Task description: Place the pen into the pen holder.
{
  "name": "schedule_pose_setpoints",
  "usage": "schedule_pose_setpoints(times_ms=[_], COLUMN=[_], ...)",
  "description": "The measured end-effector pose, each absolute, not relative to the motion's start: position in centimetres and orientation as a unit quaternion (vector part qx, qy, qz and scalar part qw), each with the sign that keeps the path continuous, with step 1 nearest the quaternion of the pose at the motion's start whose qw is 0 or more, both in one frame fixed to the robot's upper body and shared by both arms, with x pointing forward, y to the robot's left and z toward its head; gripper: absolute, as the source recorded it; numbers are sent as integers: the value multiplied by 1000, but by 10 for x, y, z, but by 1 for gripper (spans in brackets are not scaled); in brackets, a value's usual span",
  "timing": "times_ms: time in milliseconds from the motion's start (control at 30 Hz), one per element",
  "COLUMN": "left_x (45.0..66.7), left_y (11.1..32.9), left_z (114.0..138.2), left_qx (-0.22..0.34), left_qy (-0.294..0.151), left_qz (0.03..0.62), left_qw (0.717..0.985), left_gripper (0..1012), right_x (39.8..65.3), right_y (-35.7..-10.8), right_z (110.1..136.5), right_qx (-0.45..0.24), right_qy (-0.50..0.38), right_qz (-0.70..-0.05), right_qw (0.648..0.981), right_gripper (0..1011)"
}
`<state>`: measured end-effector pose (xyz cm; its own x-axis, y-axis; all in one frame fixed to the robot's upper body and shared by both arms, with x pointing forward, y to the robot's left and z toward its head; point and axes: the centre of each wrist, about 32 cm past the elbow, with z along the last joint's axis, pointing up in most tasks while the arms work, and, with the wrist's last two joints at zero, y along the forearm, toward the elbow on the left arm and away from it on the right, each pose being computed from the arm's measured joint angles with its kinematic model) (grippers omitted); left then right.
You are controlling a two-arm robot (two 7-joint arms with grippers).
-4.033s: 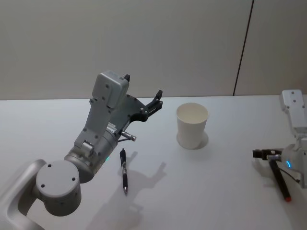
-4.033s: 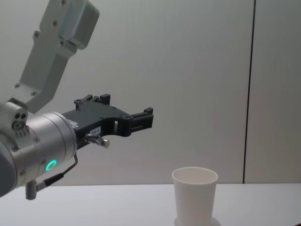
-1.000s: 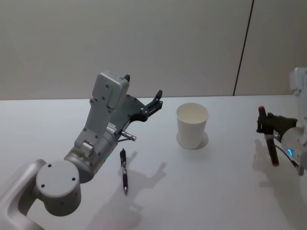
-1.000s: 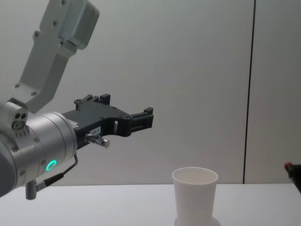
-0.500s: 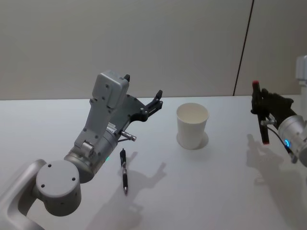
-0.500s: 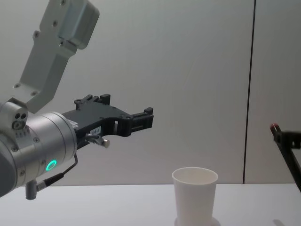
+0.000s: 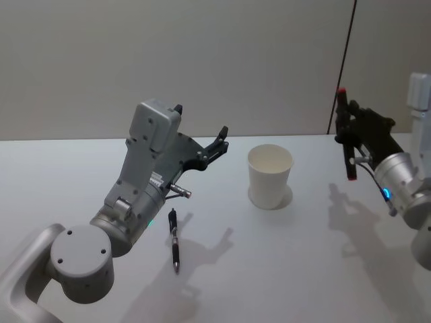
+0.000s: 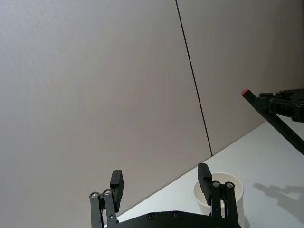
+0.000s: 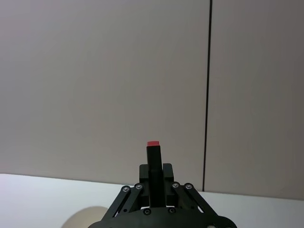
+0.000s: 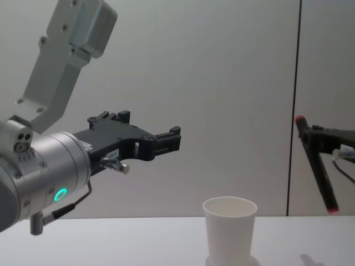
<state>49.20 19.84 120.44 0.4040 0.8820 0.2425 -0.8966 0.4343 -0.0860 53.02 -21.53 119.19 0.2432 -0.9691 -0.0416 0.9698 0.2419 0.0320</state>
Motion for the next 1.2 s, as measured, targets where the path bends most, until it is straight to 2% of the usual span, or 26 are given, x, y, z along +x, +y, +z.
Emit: schedule_pose_setpoints(times_ms=[567, 1200], left_x=[492, 492], left_y=[198, 198], left_z=[1204, 1204], left_qx=[29, 29], left_qy=[-126, -126], left_qz=[531, 531], left_qw=[837, 837], left_gripper=[1000, 1000], right_x=[555, 582], right_y=[-188, -161], right_z=[1174, 1153], right_qx=[81, 118], right_qy=[-23, -36], right_qz=[-584, -568], right_qw=[807, 814], right_gripper=[163, 163])
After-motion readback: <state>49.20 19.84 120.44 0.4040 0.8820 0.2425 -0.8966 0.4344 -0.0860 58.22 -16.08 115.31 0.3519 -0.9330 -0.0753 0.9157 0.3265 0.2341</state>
